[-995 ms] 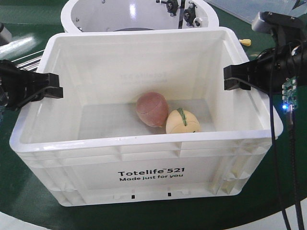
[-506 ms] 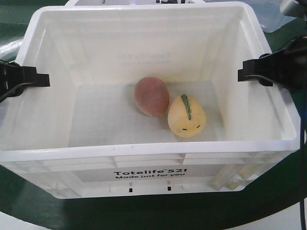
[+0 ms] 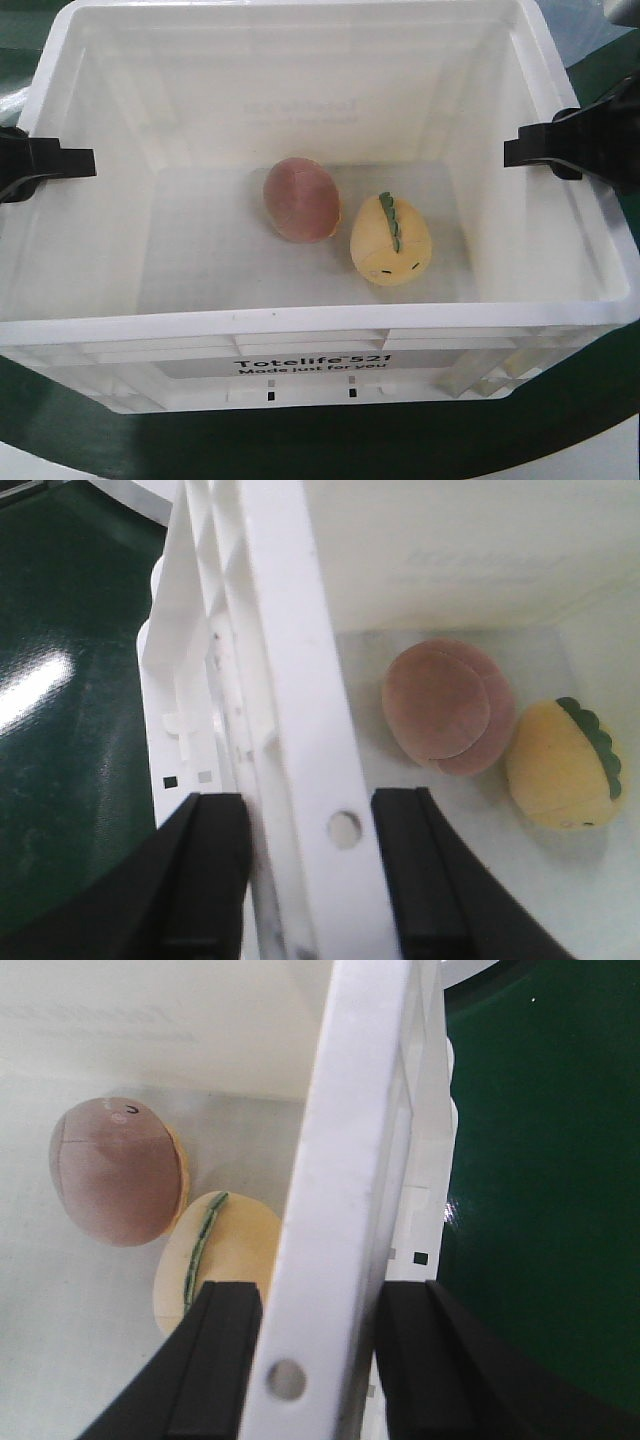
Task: Place moving items into box and shelve
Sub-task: 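Lift the tote by its rims with both grippers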
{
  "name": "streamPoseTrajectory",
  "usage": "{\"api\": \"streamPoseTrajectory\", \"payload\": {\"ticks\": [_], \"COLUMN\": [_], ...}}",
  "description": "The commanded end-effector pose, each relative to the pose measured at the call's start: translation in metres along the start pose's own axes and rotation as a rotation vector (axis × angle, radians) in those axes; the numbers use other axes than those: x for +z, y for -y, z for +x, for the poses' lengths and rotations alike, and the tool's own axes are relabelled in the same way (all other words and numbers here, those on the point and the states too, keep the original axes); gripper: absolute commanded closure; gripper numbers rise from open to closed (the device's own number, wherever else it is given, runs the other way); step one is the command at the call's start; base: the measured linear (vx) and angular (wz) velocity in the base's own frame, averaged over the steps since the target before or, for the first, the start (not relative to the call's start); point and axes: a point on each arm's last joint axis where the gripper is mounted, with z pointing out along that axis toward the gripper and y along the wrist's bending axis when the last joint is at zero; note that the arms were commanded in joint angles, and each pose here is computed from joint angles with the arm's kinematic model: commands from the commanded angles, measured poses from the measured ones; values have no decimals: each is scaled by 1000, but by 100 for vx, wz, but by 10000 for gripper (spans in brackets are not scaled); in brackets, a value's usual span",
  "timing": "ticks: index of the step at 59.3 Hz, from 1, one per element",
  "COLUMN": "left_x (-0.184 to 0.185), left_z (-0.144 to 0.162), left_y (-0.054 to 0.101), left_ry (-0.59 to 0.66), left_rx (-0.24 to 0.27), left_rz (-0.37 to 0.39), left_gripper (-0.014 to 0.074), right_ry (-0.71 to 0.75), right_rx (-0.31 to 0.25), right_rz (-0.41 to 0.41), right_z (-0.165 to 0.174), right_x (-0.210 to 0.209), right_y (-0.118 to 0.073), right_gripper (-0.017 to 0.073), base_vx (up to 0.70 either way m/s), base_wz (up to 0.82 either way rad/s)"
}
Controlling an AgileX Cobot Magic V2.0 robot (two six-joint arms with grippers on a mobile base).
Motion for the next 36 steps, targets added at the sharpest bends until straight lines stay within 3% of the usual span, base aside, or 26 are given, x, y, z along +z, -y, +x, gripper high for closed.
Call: {"api": "streamPoseTrajectory", "payload": {"ticks": [1,36], "left_x": [-19,-19], "left_z": [-22,-22], "left_y": [15,15], "left_ry": [205,204], "left_rx": [-63,-63], "left_rz": [94,94], "left_gripper": [597,597], "right_ry": [183,179], "right_rx": [-15,-16], "right_rz": [-32,-32], "right_z": [-18,-18], "right_x": [-21,-21], "right_y": [-8,-8], "right_gripper": [564,564], "base_vx": [0,0], "base_wz": [0,0]}}
